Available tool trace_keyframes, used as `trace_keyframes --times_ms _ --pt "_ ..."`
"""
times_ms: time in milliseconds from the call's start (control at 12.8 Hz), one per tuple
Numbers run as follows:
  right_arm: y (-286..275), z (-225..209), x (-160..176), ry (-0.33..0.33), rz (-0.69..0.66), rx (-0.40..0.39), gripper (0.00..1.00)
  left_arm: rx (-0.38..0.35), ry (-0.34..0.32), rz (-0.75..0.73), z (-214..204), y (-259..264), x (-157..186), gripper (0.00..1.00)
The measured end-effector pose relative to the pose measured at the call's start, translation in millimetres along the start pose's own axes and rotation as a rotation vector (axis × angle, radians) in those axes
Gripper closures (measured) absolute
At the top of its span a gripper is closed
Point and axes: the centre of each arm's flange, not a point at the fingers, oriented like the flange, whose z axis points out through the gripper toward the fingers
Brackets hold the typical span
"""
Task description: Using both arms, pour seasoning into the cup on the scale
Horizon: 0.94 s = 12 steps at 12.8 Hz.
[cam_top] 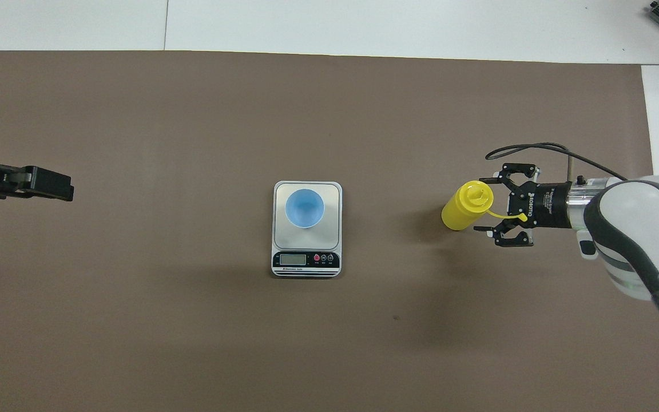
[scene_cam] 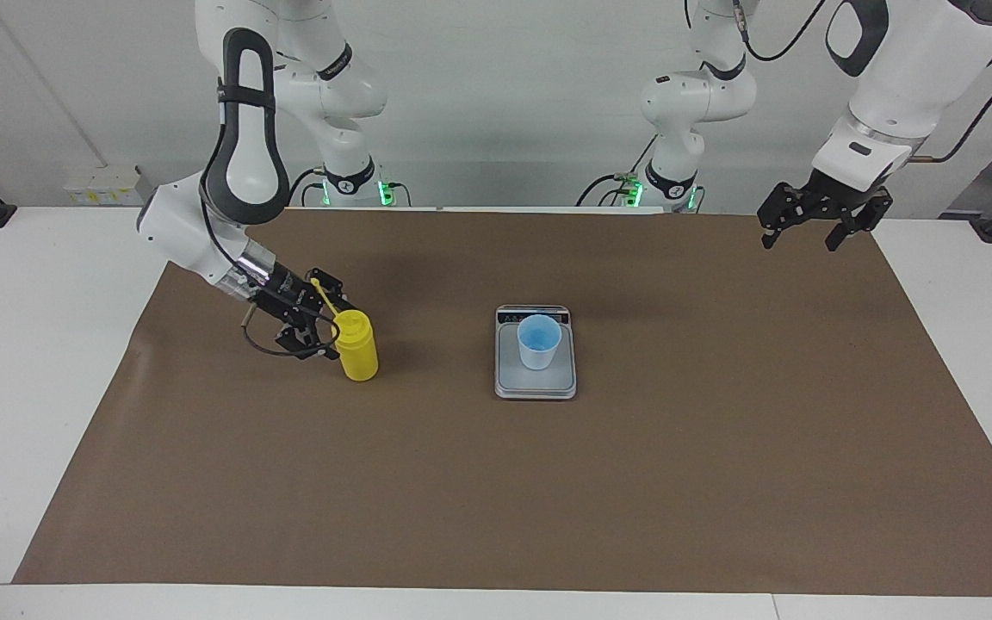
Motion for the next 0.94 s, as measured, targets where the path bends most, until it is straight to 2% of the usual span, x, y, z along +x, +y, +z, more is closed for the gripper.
trace_keyframes --times_ms 312,701,779,935 --pt "0.4 -30.6 2.7 0.191 -0.208 -0.043 0.0 0.0 0.0 0.0 0.0 0.0 0.0 0.0" --pt "-1.0 -78.1 -29.7 0.451 -0.572 -0.101 0.0 0.0 0.0 0.0 0.0 0.0 0.0 0.0" --pt "-2.2 -87.5 -41.0 0.486 -0.653 -0.111 0.0 0.0 0.0 0.0 0.0 0.0 0.0 0.0" --pt "-1.6 -97.0 -66.9 0.51 -0.816 -0.167 0.0 0.0 0.0 0.0 0.0 0.0 0.0 0.0"
